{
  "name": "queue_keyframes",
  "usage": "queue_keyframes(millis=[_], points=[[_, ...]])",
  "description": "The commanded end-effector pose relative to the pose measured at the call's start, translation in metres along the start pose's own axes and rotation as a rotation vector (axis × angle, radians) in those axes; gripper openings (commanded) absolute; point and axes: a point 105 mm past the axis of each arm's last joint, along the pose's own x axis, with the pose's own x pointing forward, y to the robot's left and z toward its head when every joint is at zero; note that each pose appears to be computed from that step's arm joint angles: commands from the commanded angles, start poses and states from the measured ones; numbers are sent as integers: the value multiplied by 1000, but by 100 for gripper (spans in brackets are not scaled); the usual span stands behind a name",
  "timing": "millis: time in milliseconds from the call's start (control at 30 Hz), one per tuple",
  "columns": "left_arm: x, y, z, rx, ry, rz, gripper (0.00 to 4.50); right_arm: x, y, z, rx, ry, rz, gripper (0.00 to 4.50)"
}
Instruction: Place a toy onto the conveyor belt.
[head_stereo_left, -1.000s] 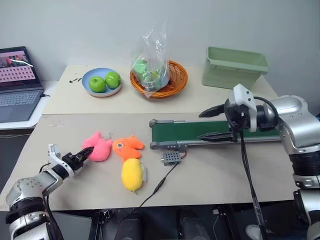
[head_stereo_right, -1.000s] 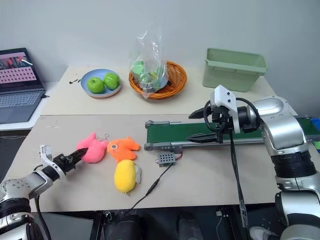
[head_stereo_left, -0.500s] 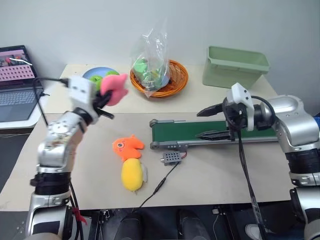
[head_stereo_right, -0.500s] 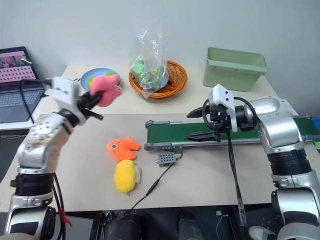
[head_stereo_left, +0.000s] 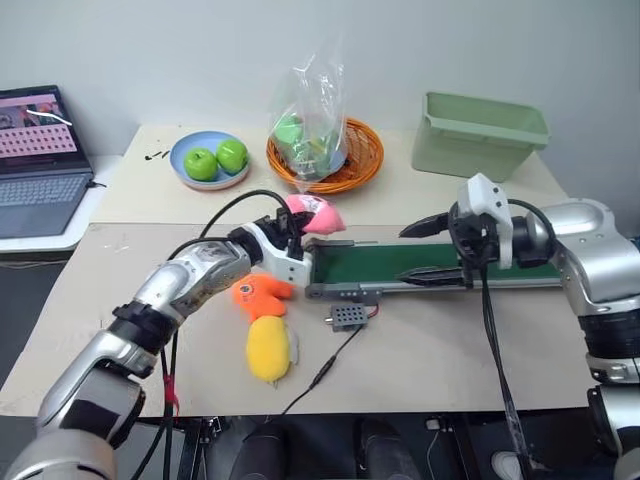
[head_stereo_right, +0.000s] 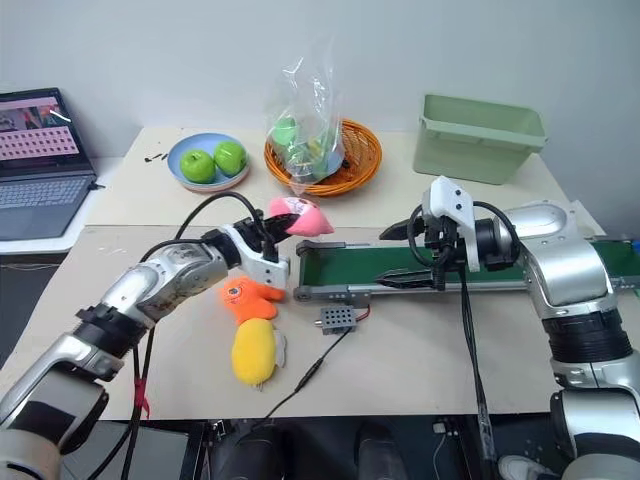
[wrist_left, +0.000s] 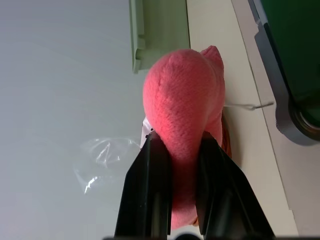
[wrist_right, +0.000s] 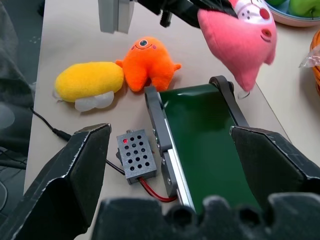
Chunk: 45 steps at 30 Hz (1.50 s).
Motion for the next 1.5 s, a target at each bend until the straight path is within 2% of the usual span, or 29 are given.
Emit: queue_keyframes(millis=[33,367,633,767,833,867,933,1000,1233,1300,1367,1500], points=[[10,-6,8,18,-53,-13,60,-11,0,11,-32,-18,-38,450],[25,-40,27,19,-141,-103,60,-16,3,11,-25,-11,-65,450],[23,-47,35,-43,-175,-142,60,-18,2,9,-24,-5,-76,450],[17,-43,40,-105,-206,-154,161,-15,0,9,-28,-8,-75,450],[15,-44,40,-124,-203,-171,261,-15,-1,9,-29,-8,-74,450],[14,-43,39,-141,-200,-172,294,-14,-1,10,-30,-9,-74,450],[13,-42,38,-209,-193,-174,361,-14,-2,10,-31,-10,-72,450],[8,-43,35,-354,-171,-198,445,-13,-2,9,-31,-9,-69,450],[-19,-36,15,-878,-101,-248,445,-14,-4,9,-33,-8,-65,450],[-33,-22,8,-1138,-117,-214,445,-14,-5,10,-37,-11,-63,450],[-46,-10,7,-1322,-155,-190,445,-13,-7,11,-40,-15,-62,450],[-65,0,14,-1465,-184,-218,445,-13,-9,16,-49,-40,-56,450]])
